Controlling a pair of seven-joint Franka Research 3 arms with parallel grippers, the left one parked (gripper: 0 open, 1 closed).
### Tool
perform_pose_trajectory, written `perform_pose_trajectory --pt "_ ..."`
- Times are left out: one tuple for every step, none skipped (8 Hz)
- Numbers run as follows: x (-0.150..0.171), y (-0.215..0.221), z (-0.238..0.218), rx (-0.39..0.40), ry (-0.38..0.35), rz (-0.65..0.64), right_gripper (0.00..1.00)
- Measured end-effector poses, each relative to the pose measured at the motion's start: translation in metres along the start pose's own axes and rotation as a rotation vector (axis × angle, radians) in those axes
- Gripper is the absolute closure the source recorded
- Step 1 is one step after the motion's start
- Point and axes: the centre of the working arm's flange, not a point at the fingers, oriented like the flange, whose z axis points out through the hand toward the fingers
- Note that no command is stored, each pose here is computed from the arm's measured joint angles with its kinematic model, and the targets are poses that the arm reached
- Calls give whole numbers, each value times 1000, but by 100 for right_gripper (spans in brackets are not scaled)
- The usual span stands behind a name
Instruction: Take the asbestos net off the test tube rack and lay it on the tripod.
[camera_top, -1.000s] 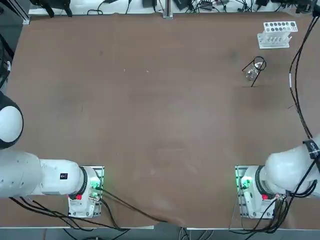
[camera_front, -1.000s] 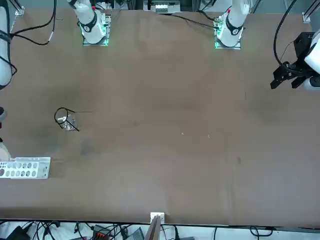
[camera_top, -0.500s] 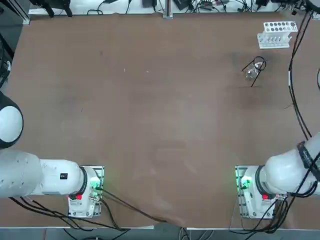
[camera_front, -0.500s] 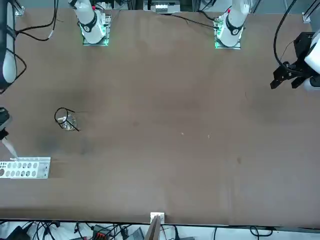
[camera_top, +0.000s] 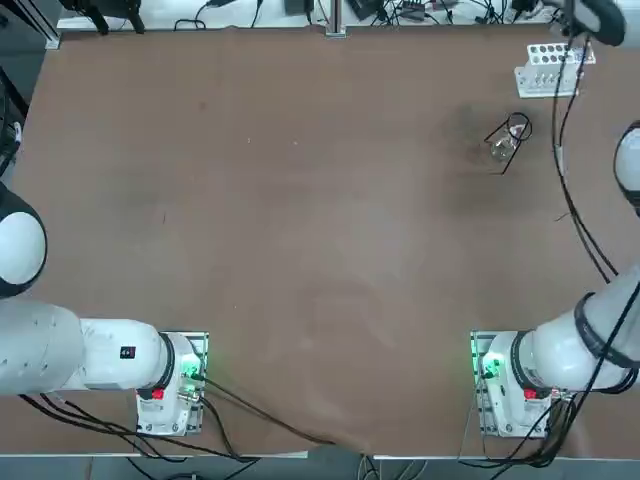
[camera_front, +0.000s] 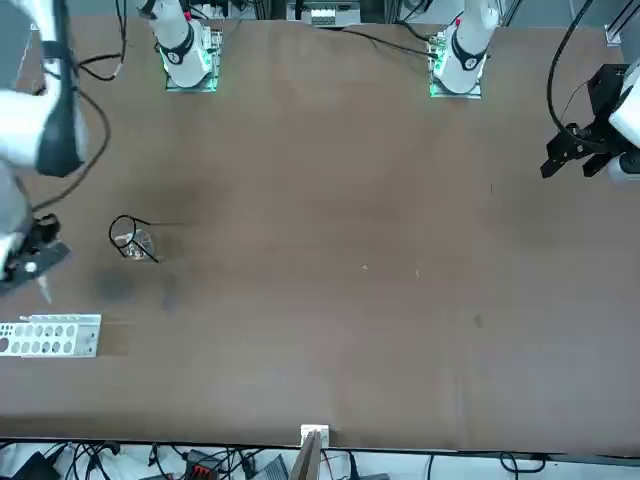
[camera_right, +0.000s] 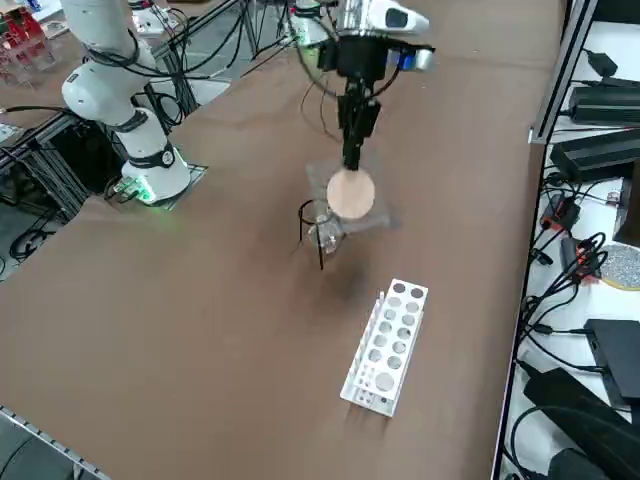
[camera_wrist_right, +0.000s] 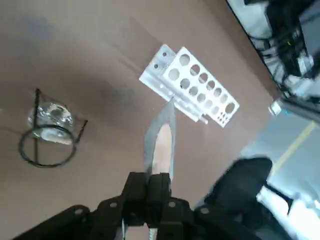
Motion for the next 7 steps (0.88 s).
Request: perform_pose_trajectory --pt "15 -33 -19 -53 -44 57 99" --pt "29 -65 -33 -107 -82 100 99" --pt "41 -94 -39 -159 -120 131 99" --pt "50 -118 -40 -209 -159 146 99" --pt "59 -140 -39 -261 -193 164 99" --pt "68 -163 -36 -302 -208 205 99" --pt "77 -186 -32 -334 -211 259 99"
